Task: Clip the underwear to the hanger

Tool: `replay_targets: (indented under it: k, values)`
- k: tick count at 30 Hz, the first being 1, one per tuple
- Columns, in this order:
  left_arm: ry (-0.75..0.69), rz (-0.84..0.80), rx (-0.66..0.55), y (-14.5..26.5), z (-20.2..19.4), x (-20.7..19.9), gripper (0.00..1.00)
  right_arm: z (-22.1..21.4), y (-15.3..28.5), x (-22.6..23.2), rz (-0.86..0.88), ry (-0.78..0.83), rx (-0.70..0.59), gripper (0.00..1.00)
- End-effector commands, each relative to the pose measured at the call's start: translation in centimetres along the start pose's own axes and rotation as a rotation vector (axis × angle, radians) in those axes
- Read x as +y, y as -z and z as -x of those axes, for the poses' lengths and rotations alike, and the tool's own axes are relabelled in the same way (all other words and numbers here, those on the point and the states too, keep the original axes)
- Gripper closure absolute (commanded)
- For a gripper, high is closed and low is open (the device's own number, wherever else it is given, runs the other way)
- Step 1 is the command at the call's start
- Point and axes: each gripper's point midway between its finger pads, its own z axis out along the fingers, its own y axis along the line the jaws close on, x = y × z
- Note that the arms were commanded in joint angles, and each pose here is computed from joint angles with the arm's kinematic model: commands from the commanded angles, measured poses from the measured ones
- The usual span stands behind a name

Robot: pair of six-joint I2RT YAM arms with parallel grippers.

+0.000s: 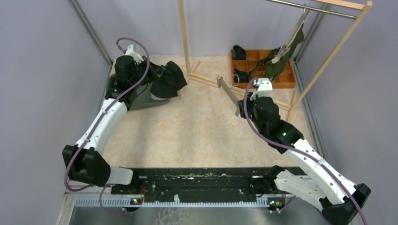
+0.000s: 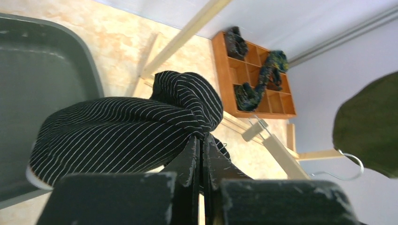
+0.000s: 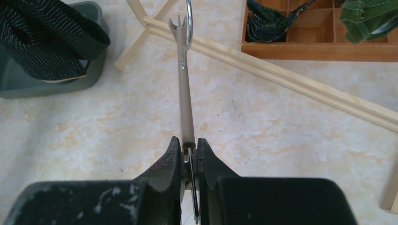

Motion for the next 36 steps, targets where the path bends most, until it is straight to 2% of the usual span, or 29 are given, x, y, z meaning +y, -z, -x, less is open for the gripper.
replay_targets:
  k: [1,6,12,17,21,31,36]
  values:
    - [0.038,-0.199,0.002,2.1,0.6,-4.8,1.0,2.6,0.6,-0.3,-0.014,-0.053,-0.095,1.0]
    - [0.025,-0.343,0.052,3.0,0.1,-8.2,1.0,2.9,0.7,-0.7,-0.038,-0.053,-0.107,1.0]
    - [0.0,-0.357,0.117,2.2,-0.6,-9.6,1.0,3.7,1.2,-1.2,-0.057,-0.061,-0.131,1.0]
    - [0.036,-0.354,0.242,0.5,-3.3,-9.6,1.0,4.4,1.5,-1.6,-0.079,-0.058,-0.153,1.0]
    - [0.025,-0.4,0.323,0.3,-6.2,-11.7,1.0,4.8,1.6,-1.8,-0.088,-0.053,-0.161,1.0]
    - [-0.085,-0.32,0.348,0.4,-6.2,-12.1,1.0,5.4,1.3,-1.9,-0.096,-0.039,-0.168,1.0]
    - [-0.094,-0.368,0.395,0.6,-6.6,-13.0,1.0,5.4,1.1,-2.0,-0.097,-0.036,-0.165,1.0]
